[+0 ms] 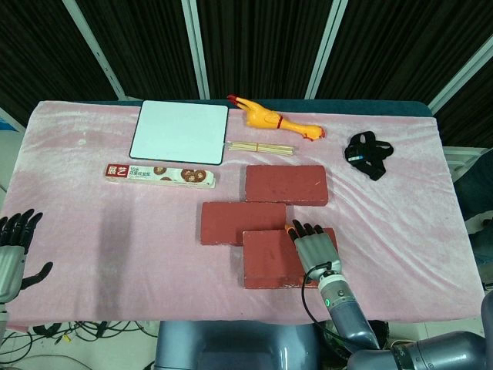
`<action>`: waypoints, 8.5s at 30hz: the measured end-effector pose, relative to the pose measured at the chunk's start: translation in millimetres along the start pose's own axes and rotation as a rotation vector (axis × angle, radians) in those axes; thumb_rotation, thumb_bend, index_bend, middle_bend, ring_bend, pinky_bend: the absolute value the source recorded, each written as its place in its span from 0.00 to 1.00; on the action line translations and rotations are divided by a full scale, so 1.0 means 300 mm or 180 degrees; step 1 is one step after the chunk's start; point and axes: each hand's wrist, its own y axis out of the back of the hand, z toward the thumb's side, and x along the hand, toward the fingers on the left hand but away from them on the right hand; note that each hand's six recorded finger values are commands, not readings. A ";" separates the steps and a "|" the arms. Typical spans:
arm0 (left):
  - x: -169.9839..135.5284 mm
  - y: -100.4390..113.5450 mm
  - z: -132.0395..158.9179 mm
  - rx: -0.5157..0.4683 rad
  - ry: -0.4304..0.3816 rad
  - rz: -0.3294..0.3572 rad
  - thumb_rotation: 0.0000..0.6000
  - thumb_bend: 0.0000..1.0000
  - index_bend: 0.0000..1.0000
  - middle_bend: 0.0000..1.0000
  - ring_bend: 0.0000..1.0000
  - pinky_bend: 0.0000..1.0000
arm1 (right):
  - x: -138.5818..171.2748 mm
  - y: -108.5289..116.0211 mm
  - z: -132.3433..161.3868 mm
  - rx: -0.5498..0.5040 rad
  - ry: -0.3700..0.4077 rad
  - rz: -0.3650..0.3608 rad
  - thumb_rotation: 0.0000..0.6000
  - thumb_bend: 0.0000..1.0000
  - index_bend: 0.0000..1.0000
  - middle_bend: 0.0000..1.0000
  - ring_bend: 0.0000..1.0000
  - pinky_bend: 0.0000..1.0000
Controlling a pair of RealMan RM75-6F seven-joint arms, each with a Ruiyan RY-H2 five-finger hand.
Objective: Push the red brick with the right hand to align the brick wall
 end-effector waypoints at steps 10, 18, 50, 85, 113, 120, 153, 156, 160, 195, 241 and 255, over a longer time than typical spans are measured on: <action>-0.008 0.004 -0.003 0.0002 0.0003 0.0016 1.00 0.23 0.06 0.03 0.00 0.00 | 0.000 0.000 0.002 -0.0013 0.0000 0.0017 1.00 0.04 0.00 0.00 0.09 0.12; -0.006 0.004 -0.004 -0.0008 0.0005 0.0019 1.00 0.24 0.06 0.03 0.00 0.00 | -0.006 0.006 0.004 -0.0009 -0.0007 0.0017 1.00 0.04 0.00 0.00 0.09 0.12; -0.003 0.005 -0.009 -0.0021 0.0075 0.0039 1.00 0.24 0.06 0.03 0.00 0.00 | -0.039 0.004 0.035 0.0018 -0.0008 -0.0060 1.00 0.17 0.42 0.29 0.27 0.15; -0.006 0.013 -0.008 -0.0048 0.0082 0.0082 1.00 0.25 0.05 0.03 0.00 0.00 | -0.090 0.137 -0.366 0.0463 -0.0709 -0.0471 1.00 0.20 0.45 0.29 0.27 0.16; -0.005 0.015 -0.012 -0.0049 0.0102 0.0101 1.00 0.25 0.05 0.03 0.00 0.00 | -0.110 0.100 -0.420 0.0302 -0.0494 -0.0249 1.00 0.20 0.45 0.29 0.27 0.15; -0.004 0.014 -0.013 -0.0045 0.0110 0.0098 1.00 0.25 0.05 0.03 0.00 0.00 | -0.121 0.083 -0.420 0.0313 -0.0447 -0.0243 1.00 0.20 0.45 0.29 0.27 0.15; -0.002 0.014 -0.016 -0.0042 0.0139 0.0087 1.00 0.25 0.05 0.03 0.00 0.00 | -0.169 0.061 -0.406 0.0294 -0.0455 -0.0181 1.00 0.20 0.45 0.29 0.27 0.15; -0.002 0.014 -0.016 -0.0041 0.0140 0.0085 1.00 0.25 0.05 0.03 0.00 0.00 | -0.171 0.058 -0.403 0.0303 -0.0446 -0.0170 1.00 0.20 0.45 0.29 0.27 0.15; -0.002 0.014 -0.017 -0.0045 0.0144 0.0086 1.00 0.25 0.05 0.03 0.00 0.00 | -0.175 0.051 -0.398 0.0305 -0.0427 -0.0147 1.00 0.20 0.45 0.29 0.27 0.15; -0.002 0.014 -0.019 -0.0046 0.0159 0.0080 1.00 0.25 0.05 0.03 0.00 0.00 | -0.202 0.036 -0.363 0.0245 -0.0387 -0.0123 1.00 0.20 0.45 0.29 0.27 0.15; -0.002 0.011 -0.020 -0.0018 0.0190 0.0066 1.00 0.25 0.05 0.03 0.00 0.00 | -0.199 0.018 -0.348 0.0359 -0.0483 -0.0040 1.00 0.14 0.16 0.09 0.17 0.15; -0.002 0.012 -0.020 -0.0019 0.0198 0.0070 1.00 0.25 0.05 0.03 0.00 0.00 | -0.195 0.019 -0.333 0.0339 -0.0493 -0.0011 1.00 0.13 0.14 0.09 0.16 0.15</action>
